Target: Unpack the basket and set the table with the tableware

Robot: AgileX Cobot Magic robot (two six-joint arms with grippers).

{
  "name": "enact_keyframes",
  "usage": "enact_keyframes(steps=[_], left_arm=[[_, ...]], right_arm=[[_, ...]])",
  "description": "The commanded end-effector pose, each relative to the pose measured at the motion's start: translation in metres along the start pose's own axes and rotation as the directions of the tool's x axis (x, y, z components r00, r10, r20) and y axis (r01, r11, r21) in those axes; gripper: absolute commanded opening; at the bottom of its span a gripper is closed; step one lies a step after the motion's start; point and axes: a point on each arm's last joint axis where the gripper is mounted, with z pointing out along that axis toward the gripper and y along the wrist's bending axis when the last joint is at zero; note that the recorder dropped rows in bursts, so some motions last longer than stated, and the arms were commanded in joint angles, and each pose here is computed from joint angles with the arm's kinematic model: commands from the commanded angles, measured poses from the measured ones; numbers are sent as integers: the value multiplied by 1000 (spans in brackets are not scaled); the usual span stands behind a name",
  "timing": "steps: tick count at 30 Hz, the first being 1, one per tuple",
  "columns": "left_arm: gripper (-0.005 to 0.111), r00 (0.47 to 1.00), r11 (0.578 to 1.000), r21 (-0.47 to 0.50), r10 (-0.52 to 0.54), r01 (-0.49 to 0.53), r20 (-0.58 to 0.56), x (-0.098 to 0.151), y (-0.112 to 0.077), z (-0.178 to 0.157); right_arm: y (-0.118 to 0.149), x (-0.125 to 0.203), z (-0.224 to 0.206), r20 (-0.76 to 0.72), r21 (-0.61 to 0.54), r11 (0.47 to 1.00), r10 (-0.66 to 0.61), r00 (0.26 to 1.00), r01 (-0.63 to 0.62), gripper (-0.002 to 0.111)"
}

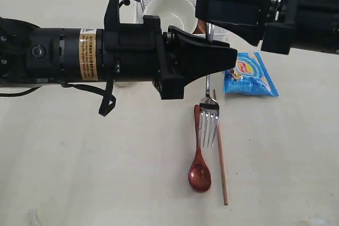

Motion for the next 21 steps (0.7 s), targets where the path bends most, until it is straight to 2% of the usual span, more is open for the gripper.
enact_keyframes(steps=[1, 7, 10, 12, 13, 21], left_arm=[[23, 999, 1000, 19, 6, -6, -32, 2, -3, 1], [23, 999, 1000, 21, 1, 0, -46, 3, -3, 1], [23, 998, 1000, -8, 1, -2, -60, 5, 0, 1], [11, 998, 1000, -15, 1, -2, -64, 5, 0, 1], [0, 998, 1000, -15, 1, -2, -64, 5, 0, 1], [0, 998, 1000, -12, 24, -25, -61, 5, 0, 1]], right_arm=[[-1, 0, 0, 9, 17, 1000, 0, 1000, 0, 0], [-6, 0, 0, 3, 68, 998, -3, 1000, 2, 0], [-6, 0, -1, 4, 69, 998, -4, 1000, 4, 0], [-6, 0, -1, 4, 69, 998, -4, 1000, 4, 0], [-6, 0, -1, 4, 69, 998, -4, 1000, 4, 0], [-6, 0, -1, 4, 69, 998, -10, 1000, 10, 0]])
